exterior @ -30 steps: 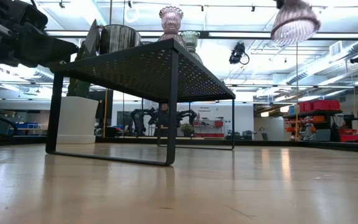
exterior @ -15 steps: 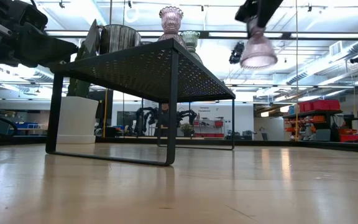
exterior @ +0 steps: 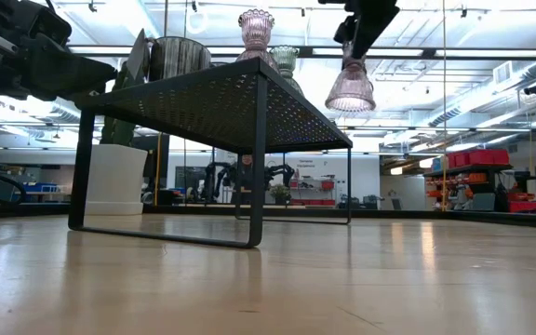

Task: Pick & Place candle stick holders
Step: Put the purple candle holder on the shelf

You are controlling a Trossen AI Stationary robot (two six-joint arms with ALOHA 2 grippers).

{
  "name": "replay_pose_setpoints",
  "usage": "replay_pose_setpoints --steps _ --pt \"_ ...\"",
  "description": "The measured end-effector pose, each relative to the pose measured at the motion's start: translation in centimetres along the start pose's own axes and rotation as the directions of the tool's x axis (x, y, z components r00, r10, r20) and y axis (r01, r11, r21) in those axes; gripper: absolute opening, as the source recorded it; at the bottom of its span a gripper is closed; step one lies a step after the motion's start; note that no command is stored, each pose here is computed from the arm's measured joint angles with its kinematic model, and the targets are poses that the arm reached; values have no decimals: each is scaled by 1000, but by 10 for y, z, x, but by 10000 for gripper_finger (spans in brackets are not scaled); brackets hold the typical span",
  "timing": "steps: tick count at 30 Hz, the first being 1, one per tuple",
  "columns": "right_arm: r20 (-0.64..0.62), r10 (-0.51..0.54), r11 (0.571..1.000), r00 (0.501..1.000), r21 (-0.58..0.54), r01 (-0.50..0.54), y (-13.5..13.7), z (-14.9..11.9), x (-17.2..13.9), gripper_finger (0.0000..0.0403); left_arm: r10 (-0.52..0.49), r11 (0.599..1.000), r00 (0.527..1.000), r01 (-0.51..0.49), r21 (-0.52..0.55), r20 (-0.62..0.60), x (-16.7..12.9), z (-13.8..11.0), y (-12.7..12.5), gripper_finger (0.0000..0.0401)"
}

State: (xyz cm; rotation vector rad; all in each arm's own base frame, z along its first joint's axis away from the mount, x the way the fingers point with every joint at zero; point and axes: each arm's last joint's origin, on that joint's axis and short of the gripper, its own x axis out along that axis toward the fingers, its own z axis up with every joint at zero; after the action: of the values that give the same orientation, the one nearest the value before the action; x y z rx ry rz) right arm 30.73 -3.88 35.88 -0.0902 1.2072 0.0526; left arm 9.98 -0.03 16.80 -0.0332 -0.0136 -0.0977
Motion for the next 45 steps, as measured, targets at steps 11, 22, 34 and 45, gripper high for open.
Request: replay_pose_setpoints --steps 11,22,34,45 --pt "94 -78 996 992 51 74 -10 9 -1 171 0 1000 1000 0 0 0 0 0 0 34" --pt "111 -103 987 988 137 87 -23 7 -2 171 0 1000 1000 0 0 0 0 0 0 34" --pt "50 -98 985 994 147 90 -40 30 -15 171 0 1000 1000 0 0 0 0 0 0 34" --pt "-17 -78 990 997 120 79 -45 46 -6 171 0 1000 1000 0 0 0 0 0 0 34"
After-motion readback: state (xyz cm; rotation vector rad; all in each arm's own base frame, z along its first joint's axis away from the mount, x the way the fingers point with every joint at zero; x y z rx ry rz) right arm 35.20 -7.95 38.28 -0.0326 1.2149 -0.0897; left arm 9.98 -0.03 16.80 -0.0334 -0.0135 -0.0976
